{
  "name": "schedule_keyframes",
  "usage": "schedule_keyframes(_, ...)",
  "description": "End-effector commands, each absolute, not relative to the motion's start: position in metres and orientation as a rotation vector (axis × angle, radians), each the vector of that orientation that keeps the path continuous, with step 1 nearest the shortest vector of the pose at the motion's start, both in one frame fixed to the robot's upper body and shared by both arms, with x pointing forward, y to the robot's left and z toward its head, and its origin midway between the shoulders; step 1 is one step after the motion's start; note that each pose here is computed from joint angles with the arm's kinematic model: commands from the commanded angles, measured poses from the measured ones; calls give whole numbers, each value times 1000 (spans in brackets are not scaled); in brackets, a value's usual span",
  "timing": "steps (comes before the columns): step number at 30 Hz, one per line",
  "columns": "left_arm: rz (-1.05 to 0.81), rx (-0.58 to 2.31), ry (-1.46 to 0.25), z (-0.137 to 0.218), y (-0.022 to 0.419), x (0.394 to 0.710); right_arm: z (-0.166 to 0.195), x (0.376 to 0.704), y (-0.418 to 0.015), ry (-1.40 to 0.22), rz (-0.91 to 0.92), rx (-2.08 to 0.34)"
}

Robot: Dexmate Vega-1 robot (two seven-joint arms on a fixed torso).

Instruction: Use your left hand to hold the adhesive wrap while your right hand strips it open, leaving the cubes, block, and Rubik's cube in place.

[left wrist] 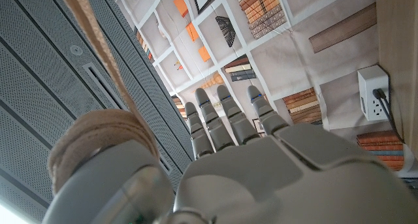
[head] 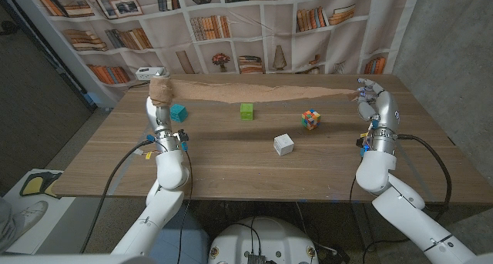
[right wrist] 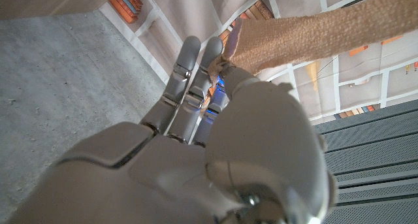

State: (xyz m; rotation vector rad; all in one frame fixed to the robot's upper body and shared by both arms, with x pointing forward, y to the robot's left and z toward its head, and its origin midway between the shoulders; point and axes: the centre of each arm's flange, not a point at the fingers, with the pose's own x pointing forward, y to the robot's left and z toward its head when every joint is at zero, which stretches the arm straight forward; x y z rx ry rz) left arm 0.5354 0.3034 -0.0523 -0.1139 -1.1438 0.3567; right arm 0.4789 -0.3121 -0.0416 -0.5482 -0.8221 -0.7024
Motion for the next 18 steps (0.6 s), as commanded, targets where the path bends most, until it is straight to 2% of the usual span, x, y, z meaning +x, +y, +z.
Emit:
schedule_keyframes(1,343,-122,-1152,-52,304,531,-37,474,-322,-818,-729,-538)
schedule_keyframes(6,385,-73,-1184,-51,304,524,-35,471,-326,-814,-745,-547)
schedule_keyframes(18,353,-83,-1176,-51,304,525,-40,465,-334,-783,-760,-526)
